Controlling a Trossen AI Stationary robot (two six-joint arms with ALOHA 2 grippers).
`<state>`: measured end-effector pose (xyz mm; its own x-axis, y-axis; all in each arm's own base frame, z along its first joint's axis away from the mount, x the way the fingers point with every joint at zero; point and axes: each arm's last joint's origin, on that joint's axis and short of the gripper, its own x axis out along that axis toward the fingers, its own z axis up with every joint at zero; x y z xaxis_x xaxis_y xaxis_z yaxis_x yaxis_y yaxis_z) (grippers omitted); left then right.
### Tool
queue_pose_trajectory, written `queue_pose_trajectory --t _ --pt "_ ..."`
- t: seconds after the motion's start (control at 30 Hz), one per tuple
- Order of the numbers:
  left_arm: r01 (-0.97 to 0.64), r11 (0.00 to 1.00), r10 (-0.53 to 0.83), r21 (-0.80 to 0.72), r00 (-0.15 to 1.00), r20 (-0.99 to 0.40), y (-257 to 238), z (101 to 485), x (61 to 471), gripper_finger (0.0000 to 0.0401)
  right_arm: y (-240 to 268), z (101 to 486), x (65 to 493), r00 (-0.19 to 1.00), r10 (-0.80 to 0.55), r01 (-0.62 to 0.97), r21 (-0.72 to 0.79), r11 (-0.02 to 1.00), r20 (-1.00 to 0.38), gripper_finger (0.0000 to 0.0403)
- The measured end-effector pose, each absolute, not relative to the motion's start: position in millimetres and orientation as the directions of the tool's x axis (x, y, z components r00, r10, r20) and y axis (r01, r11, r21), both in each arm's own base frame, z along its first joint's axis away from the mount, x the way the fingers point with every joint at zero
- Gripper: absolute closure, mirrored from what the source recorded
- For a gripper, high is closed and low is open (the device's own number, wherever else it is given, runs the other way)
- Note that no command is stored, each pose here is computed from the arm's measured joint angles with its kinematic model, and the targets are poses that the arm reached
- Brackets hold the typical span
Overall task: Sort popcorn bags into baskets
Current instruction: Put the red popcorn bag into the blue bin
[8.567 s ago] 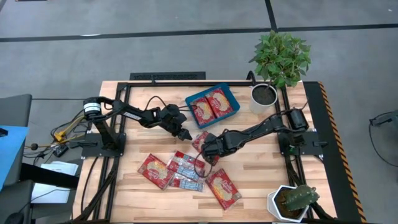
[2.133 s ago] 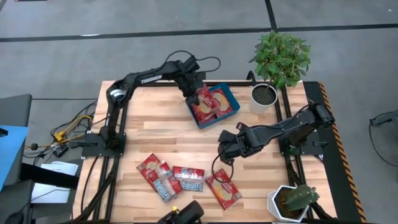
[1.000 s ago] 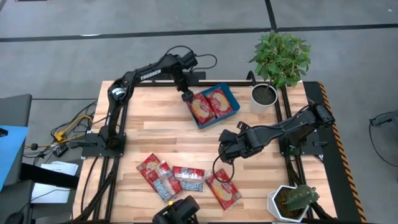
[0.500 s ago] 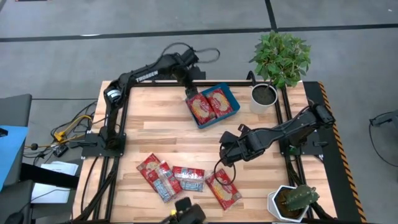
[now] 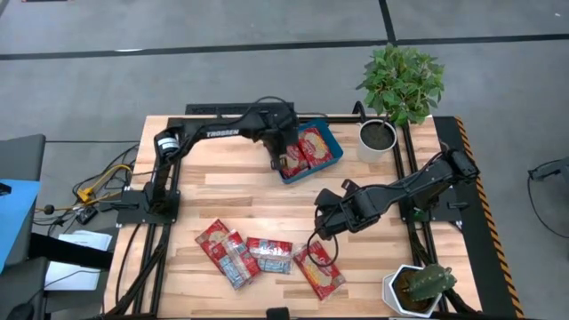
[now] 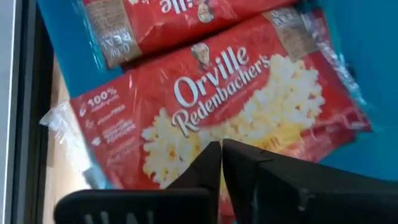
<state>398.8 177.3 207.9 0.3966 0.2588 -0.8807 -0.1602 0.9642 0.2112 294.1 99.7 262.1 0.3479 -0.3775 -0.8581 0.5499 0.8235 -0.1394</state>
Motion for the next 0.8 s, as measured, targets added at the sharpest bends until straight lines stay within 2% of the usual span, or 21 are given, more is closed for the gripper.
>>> queue_pose_trajectory --t 0.13,0.33,0.47,0.63,0.8 --pt "-0.180 0.962 0.260 0.204 0.384 -0.886 174.6 192.2 395.3 0.0396 102.0 262.1 293.3 0.351 -0.375 0.554 -0.133 0.822 -0.858 0.0373" --pt "-0.118 0.993 0.029 -0.026 0.449 -0.893 165.5 184.3 394.3 0.0399 103.6 262.1 292.7 0.353 -0.373 0.551 -0.132 0.824 -0.858 0.0371" --pt "-0.111 0.992 -0.006 -0.067 0.477 -0.879 159.1 188.0 399.4 0.0401 103.6 262.1 292.7 0.353 -0.373 0.550 -0.132 0.825 -0.858 0.0382" --pt "-0.136 0.983 -0.039 -0.121 0.492 -0.870 158.1 218.2 400.3 0.0401 104.3 262.1 292.9 0.355 -0.365 0.547 -0.125 0.828 -0.860 0.0386" --pt "-0.072 0.977 -0.132 -0.203 0.544 -0.829 148.4 282.3 380.8 0.0401 118.2 260.6 292.2 0.381 -0.256 0.468 -0.053 0.882 -0.888 0.0379"
